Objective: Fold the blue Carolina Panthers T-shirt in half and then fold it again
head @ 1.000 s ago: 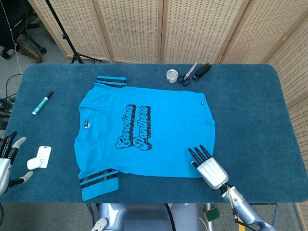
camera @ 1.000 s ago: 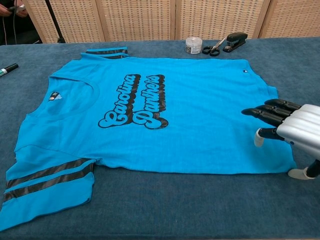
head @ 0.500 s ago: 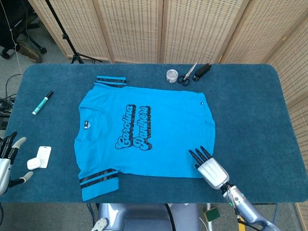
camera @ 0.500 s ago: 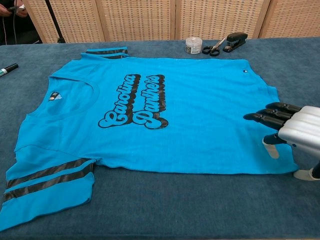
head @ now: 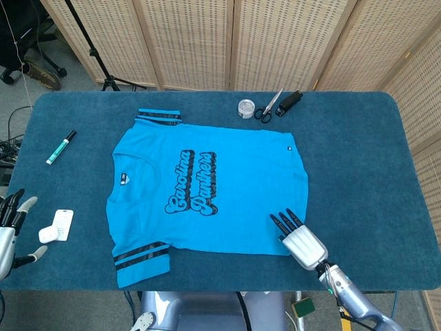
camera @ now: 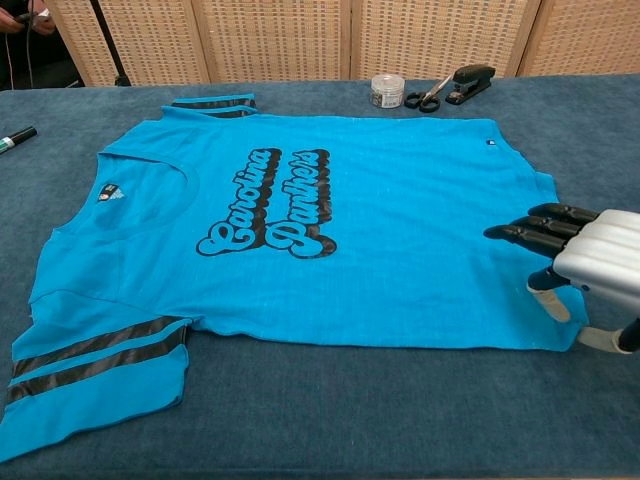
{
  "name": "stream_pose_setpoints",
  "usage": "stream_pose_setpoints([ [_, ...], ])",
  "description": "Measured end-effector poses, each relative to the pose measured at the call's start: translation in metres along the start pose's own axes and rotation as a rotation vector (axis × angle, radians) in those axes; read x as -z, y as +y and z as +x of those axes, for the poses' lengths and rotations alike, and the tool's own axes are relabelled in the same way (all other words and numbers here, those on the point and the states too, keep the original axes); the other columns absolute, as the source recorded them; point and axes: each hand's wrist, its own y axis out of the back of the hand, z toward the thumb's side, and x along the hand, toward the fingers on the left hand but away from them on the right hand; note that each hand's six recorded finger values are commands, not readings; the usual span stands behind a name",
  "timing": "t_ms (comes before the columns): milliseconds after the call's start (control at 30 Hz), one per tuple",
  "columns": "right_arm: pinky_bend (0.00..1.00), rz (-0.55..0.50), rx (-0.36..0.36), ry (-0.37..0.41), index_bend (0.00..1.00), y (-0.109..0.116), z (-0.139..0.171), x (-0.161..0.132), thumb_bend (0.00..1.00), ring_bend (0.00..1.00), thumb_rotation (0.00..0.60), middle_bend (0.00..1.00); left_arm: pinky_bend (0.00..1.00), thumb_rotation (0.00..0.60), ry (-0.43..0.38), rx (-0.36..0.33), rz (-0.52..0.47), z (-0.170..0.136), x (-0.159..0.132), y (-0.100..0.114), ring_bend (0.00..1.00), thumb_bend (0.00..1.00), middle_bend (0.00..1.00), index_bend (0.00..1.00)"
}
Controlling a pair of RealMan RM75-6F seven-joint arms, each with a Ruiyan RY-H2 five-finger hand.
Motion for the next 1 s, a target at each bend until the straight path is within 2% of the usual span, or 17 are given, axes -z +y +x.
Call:
stream_pose_setpoints([
  [333,0.0,0.01,-0.004,0.006,0.62,-0.001,-0.001,-0.001,0.37,0.0,0.6,0.01,0.0,0.6,0.0,0.0,-0.001,0.0,0.0,0.0,0.0,0.01,0.0,0.0],
  [667,0.0,-0.016,0.028,0.015,0.63,0.003,0.001,0.002,0.4,0.0,0.6,0.02,0.0,0.6,-0.01,0.007,0.005,0.0,-0.002,-0.003,0.0,0.02,0.0,0.0],
  [800,0.0,-0.049,0.053,0.034,0.63,0.006,0.003,0.002,0.41,0.0,0.6,0.02,0.0,0.6,-0.08,0.012,0.023,-0.001,-0.008,-0.007,0.0,0.02,0.0,0.0],
  [1000,0.0,-0.069,0.075,0.062,0.63,0.007,0.006,0.002,0.41,0.0,0.6,0.02,0.0,0.6,-0.255,0.054,0.023,-0.009,-0.019,-0.024,0.0,0.03,0.0,0.0],
])
